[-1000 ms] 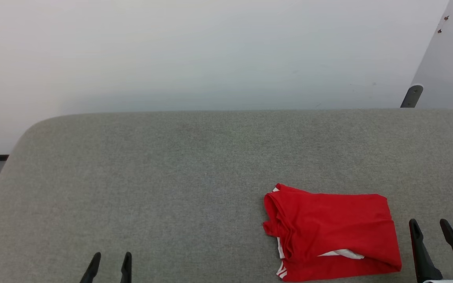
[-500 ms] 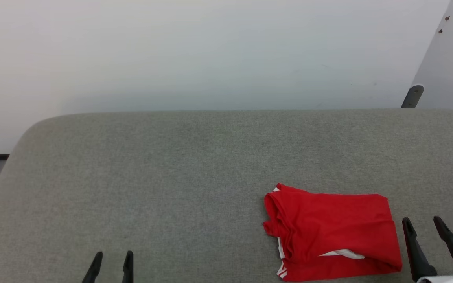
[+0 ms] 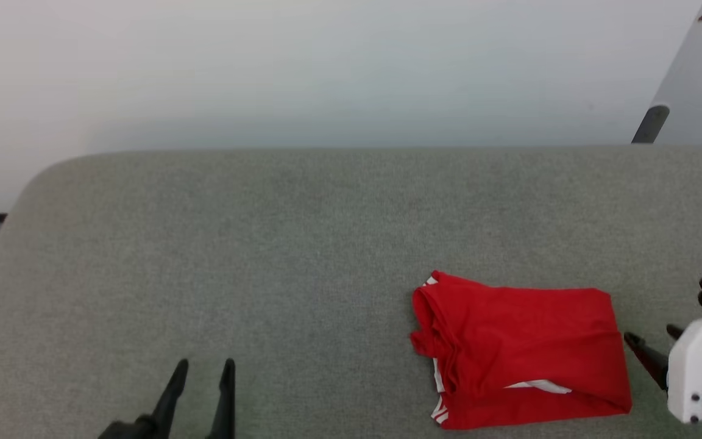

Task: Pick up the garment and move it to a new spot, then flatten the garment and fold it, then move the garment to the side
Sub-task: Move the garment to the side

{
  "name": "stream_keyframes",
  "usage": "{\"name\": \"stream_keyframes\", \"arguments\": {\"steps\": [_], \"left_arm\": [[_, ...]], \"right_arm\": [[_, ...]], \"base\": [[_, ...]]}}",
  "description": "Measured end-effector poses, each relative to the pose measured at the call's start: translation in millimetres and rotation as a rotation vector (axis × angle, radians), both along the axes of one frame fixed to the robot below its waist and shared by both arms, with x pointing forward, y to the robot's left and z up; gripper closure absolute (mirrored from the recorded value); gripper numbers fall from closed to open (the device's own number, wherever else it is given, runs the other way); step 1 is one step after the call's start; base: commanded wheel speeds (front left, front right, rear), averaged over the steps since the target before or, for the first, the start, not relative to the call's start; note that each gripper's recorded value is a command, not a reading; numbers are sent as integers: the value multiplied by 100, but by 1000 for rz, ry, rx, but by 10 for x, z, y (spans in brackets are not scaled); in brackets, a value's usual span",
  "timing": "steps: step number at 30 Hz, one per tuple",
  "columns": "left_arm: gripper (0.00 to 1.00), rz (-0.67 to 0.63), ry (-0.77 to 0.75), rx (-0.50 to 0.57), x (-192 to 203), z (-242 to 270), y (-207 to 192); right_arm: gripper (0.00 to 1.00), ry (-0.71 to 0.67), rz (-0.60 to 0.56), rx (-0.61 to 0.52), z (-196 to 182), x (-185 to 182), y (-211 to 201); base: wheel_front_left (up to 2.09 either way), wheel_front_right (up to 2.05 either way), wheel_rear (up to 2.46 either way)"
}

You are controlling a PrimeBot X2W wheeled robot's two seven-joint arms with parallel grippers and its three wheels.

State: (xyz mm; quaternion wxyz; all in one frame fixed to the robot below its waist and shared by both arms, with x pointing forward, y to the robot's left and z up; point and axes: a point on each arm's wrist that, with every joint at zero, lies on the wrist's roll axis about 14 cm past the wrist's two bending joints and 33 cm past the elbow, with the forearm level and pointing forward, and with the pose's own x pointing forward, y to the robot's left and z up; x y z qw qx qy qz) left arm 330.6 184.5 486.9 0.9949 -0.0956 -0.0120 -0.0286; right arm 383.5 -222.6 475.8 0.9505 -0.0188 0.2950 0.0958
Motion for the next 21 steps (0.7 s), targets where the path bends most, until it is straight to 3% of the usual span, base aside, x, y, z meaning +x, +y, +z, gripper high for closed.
{"name": "stream_keyframes", "arguments": {"steps": [4, 11, 15, 16, 17, 18, 19, 21], "left_arm": [[0, -33, 9, -3, 115, -28, -102], [0, -84, 7, -8, 387, -31, -219], [0, -122, 20, -13, 510, -79, -303], [0, -137, 22, -4, 535, -89, -320], [0, -141, 23, -6, 566, -95, -321], [0, -147, 24, -6, 594, -100, -327], [0, -154, 25, -4, 619, -107, -334], [0, -167, 25, 3, 667, -114, -339]], "right_arm": [[0, 259, 11, 19, -298, -55, -2], [0, 475, 23, 0, -642, 13, 22], [0, 528, 36, 16, -852, 47, 127], [13, 521, 36, 26, -872, 83, 150], [56, 515, 35, 32, -894, 115, 160], [90, 506, 36, 36, -911, 143, 174], [100, 493, 37, 39, -927, 167, 185], [100, 458, 23, 76, -923, 230, 205]], "base": [[0, 0, 0], [0, 0, 0], [0, 0, 0], [0, 0, 0], [0, 0, 0], [0, 0, 0], [0, 0, 0], [0, 0, 0]]}}
